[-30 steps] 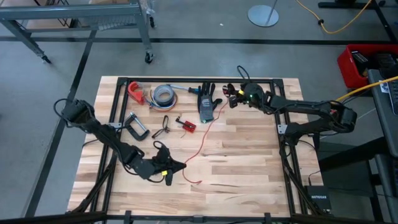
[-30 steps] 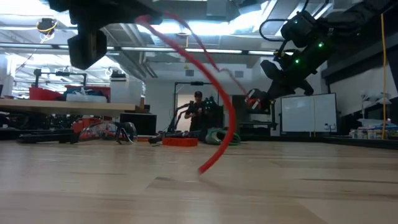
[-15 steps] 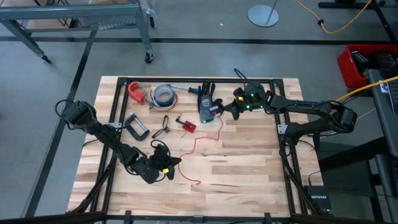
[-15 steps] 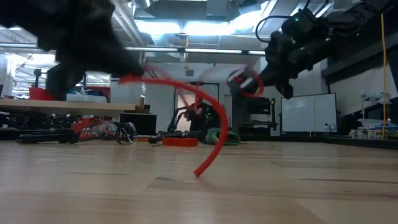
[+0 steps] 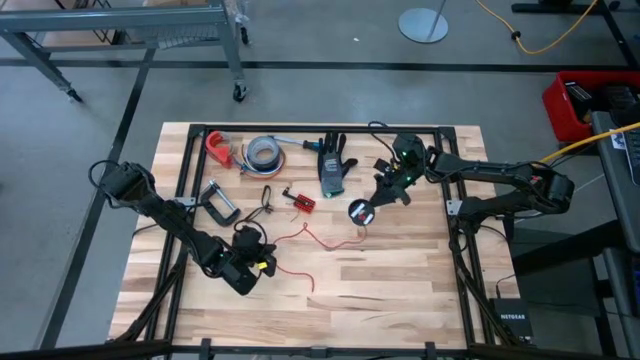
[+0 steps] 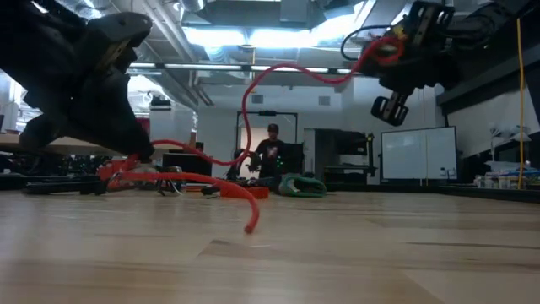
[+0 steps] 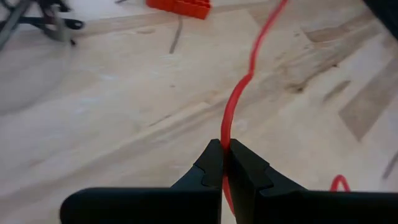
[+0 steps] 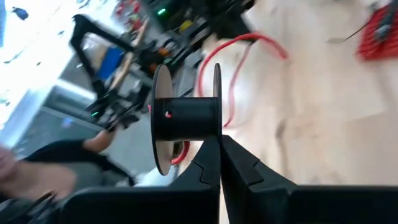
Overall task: Coil cords
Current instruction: Uncoil the orange wire from the black spool
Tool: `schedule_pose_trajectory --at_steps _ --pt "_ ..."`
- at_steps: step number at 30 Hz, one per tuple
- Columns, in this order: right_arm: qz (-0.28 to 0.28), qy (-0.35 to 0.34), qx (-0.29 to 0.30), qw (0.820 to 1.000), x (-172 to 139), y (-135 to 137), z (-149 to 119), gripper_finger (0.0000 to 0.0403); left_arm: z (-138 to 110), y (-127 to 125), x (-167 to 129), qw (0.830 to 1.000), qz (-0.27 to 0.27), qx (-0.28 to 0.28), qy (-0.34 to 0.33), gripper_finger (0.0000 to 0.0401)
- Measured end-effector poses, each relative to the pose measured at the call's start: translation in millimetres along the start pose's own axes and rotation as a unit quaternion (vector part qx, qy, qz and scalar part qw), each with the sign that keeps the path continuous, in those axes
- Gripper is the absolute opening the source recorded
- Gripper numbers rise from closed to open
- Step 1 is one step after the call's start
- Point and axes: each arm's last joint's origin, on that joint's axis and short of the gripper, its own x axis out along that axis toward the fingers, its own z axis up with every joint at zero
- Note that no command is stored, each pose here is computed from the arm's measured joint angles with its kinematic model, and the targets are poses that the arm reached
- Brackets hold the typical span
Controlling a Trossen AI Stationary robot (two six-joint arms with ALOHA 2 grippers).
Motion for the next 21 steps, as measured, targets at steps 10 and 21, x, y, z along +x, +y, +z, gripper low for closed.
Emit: schedule_pose_trajectory --at_steps 10,21 --pt "0.079 0.048 0.030 0.995 -0.4 3.0 -6.7 0.0000 -1.2 13.2 -0.7 0.998 0.054 0.015 0.034 0.0000" --pt "0.078 0.050 0.038 0.995 -0.5 2.5 -8.0 0.0000 -5.8 10.1 -1.0 0.993 0.044 0.027 0.109 0.0030"
